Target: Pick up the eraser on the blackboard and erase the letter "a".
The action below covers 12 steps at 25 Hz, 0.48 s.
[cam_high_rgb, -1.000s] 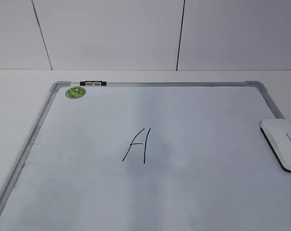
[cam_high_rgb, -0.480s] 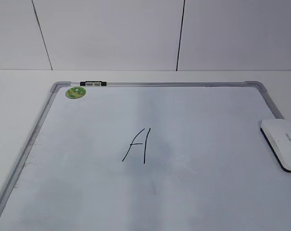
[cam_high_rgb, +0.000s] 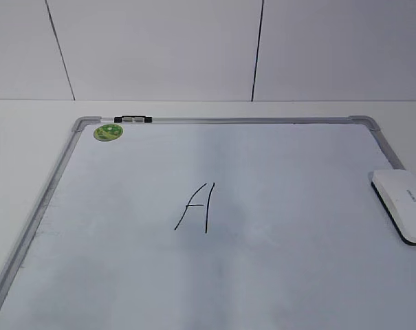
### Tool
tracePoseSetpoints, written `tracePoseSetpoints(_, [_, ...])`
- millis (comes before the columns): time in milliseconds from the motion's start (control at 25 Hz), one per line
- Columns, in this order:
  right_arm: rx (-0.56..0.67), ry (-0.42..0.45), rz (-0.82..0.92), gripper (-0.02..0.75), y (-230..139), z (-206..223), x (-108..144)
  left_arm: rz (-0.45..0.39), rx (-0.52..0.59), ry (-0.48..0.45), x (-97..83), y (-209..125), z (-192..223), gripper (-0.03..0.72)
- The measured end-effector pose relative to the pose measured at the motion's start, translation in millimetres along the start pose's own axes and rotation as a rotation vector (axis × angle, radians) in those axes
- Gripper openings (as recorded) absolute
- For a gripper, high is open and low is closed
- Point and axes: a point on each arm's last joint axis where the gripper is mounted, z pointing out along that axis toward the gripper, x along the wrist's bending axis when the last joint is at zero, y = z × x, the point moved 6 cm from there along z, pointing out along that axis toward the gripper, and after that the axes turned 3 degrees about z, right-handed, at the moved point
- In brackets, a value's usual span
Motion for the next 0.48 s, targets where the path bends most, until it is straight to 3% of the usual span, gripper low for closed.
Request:
tracePoseSetpoints(280, [0.0,-0.023,0.014,0.592,0.0,0.0,-1.1,-0.043,-0.003,0.074,3.9,0.1,-0.1,0.507])
tracePoseSetpoints(480, [0.0,-0.023,0.014,0.592,0.0,0.0,-1.1,-0.046,-0.003,0.078,4.2,0.1,-0.1,0.505])
